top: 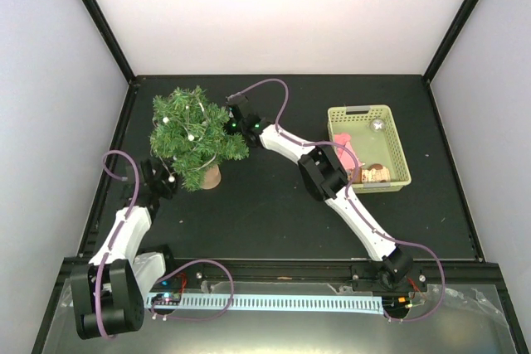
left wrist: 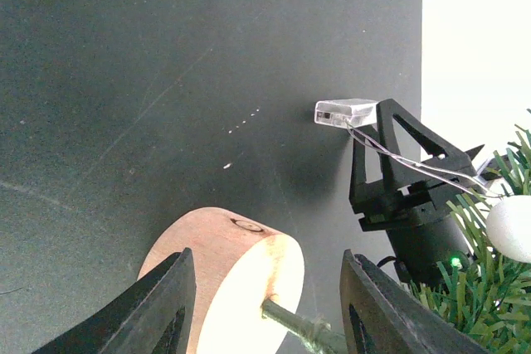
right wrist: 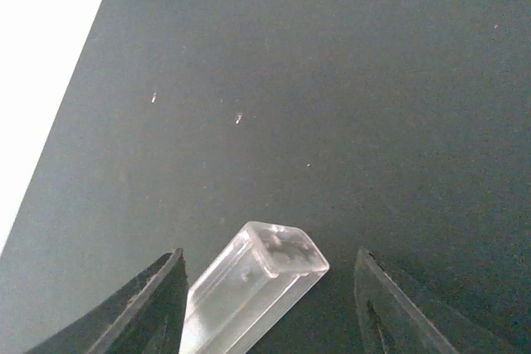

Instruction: Decorate the small christmas tree

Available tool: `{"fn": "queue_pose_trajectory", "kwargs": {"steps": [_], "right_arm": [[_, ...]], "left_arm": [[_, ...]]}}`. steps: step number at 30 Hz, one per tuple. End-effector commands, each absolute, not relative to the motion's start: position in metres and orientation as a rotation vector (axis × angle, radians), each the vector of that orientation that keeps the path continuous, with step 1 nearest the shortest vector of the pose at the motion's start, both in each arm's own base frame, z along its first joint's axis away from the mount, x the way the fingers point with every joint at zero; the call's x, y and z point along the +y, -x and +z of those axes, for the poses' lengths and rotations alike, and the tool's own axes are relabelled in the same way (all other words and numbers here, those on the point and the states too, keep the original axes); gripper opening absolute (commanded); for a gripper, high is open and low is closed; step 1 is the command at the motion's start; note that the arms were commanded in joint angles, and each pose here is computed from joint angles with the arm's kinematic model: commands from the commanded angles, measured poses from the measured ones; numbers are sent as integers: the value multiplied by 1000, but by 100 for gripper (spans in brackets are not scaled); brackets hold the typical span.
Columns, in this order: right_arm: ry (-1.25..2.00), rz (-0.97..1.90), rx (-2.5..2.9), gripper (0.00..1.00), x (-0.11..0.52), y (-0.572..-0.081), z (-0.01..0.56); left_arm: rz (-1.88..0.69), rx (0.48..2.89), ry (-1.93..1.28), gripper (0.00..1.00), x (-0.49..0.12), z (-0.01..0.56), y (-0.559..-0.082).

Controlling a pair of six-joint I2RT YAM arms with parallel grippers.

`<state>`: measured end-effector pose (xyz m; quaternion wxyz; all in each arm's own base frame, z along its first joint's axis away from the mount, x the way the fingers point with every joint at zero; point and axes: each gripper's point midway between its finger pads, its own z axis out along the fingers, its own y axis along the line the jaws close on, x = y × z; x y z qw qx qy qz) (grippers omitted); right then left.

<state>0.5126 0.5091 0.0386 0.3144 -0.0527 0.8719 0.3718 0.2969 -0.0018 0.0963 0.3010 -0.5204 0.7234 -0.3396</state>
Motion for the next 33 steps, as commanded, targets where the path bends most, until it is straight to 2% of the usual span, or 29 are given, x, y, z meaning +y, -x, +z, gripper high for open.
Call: {"fn": "queue_pose_trajectory", "kwargs": {"steps": [1,5,15,23,29,33], "right_arm": [[110,882,2328,55,497,-516,48],[125,826,2345,49,491,-512,46],[230,713,2391,42,461,-485,58],[282,697,2424,41,434,-451,66],[535,782,2252,44,421,-455,119],[790,940,2112,46,411,-452,144]], "left_arm": [[-915,1924,1417,50,-3,93,-291],[-917,1928,1418,50,-4,94,-289],[-962,1948,1444,49,-12,92,-279],[-967,1976,1483,49,-17,72,-266],[-1007,1999,1454,49,-24,71,-269],[-1022,2022,1461,49,-29,69,-264]]}}
